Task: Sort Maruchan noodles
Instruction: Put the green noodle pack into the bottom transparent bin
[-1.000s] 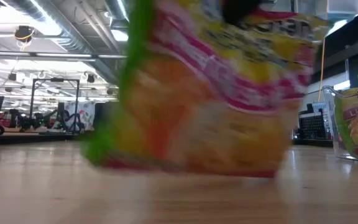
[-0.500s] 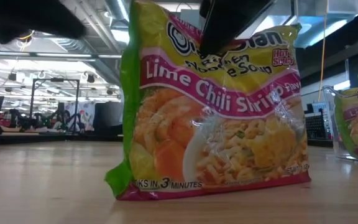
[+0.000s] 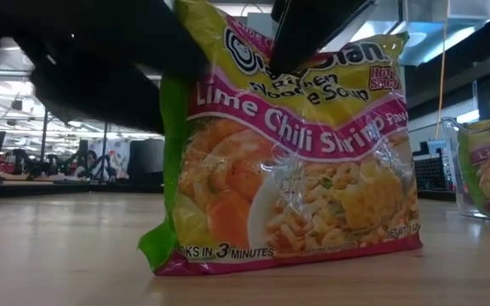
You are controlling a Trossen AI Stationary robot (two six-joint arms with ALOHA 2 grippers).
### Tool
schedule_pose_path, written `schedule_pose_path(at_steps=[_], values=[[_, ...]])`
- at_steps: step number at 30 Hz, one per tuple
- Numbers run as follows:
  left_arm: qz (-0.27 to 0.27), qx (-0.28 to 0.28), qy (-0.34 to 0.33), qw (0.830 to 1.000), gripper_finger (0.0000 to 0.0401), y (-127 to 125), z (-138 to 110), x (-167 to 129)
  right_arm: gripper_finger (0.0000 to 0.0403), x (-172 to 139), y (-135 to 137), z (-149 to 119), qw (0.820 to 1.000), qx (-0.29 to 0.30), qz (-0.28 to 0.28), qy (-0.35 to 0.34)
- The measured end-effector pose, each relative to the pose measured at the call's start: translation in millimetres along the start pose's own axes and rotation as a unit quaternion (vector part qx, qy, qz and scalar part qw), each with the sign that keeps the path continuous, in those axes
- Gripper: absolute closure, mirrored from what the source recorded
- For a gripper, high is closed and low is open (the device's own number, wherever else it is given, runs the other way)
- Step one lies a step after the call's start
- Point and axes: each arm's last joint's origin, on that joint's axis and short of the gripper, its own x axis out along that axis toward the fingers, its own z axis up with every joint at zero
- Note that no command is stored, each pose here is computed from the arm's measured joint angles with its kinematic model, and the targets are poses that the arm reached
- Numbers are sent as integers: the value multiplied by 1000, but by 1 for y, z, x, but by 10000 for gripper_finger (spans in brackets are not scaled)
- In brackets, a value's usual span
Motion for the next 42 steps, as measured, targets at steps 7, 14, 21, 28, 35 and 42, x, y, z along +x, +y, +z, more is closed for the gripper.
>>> schedule_pose_path(at_steps=[7,14,21,28,35,42], values=[[3,35,-28,999,145,4,-4,23,402,0,2,2,1000,-5,17,-8],[6,71,-24,997,231,8,-1,27,375,-1,1,2,997,-6,69,17],[5,81,-20,996,308,8,-2,27,238,-4,3,4,996,-5,81,24],[5,91,-21,996,325,8,-2,27,121,12,3,0,998,11,48,28],[9,97,-26,995,326,7,-2,26,113,40,5,-10,997,14,39,62],[5,104,-28,994,326,5,-3,24,203,43,5,-10,997,12,34,62]])
